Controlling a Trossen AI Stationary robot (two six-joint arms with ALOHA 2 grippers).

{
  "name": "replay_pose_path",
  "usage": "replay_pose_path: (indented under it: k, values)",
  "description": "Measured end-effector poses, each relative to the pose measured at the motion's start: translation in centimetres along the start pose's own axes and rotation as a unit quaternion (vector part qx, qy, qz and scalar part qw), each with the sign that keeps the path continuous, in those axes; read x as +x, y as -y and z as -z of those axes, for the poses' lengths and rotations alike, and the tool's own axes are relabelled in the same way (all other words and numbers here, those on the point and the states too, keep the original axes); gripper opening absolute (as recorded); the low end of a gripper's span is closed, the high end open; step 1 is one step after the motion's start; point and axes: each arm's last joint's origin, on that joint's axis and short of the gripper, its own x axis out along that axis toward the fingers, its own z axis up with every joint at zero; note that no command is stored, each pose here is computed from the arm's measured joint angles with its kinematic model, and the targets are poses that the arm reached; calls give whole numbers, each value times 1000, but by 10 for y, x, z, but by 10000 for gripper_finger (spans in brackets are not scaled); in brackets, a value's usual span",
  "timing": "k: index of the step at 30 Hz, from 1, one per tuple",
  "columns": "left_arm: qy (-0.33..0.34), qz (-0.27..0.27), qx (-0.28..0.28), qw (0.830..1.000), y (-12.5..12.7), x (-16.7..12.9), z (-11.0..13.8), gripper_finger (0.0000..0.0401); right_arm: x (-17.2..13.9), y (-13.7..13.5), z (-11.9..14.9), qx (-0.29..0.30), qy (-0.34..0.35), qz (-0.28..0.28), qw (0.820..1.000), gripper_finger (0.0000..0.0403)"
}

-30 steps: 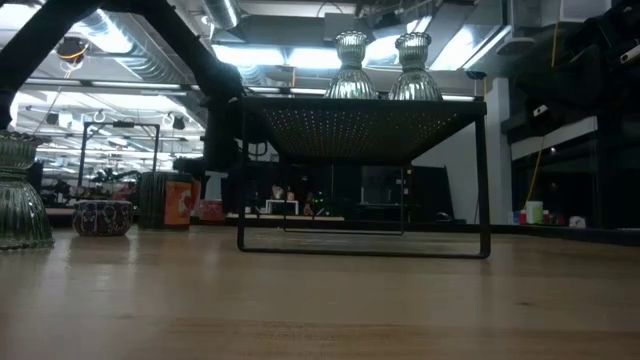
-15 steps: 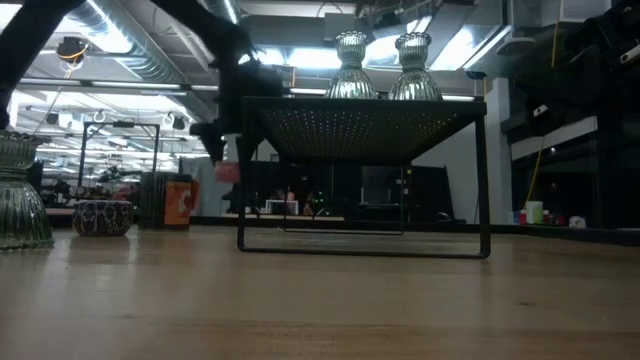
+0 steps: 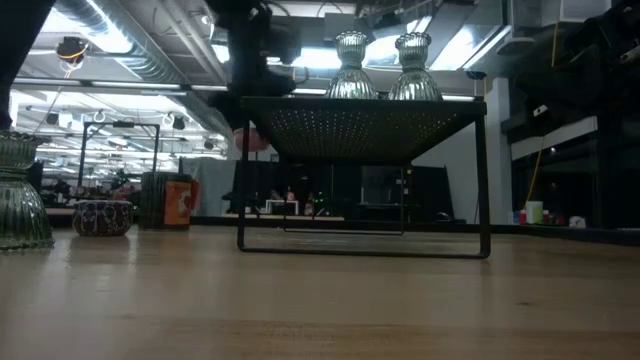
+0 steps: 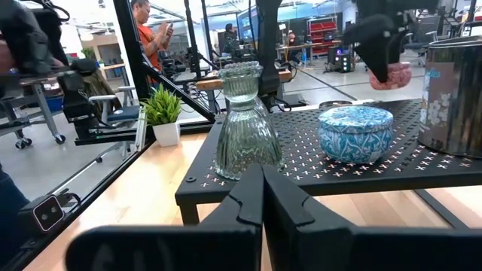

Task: Pick & Place candle stick holders
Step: Put the patterned pink scented candle on the shelf aligned with the other patterned blue scented candle

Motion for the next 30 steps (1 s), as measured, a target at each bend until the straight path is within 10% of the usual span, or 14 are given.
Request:
replay_pose_path:
  k: [16, 30]
  values:
    - [33, 57, 106, 992, 48, -27, 25, 306, 0, 0, 0, 0, 0, 0, 1000, 3]
    - [75, 161, 298, 938, 91, -36, 37, 306, 0, 0, 0, 0, 0, 0, 1000, 3]
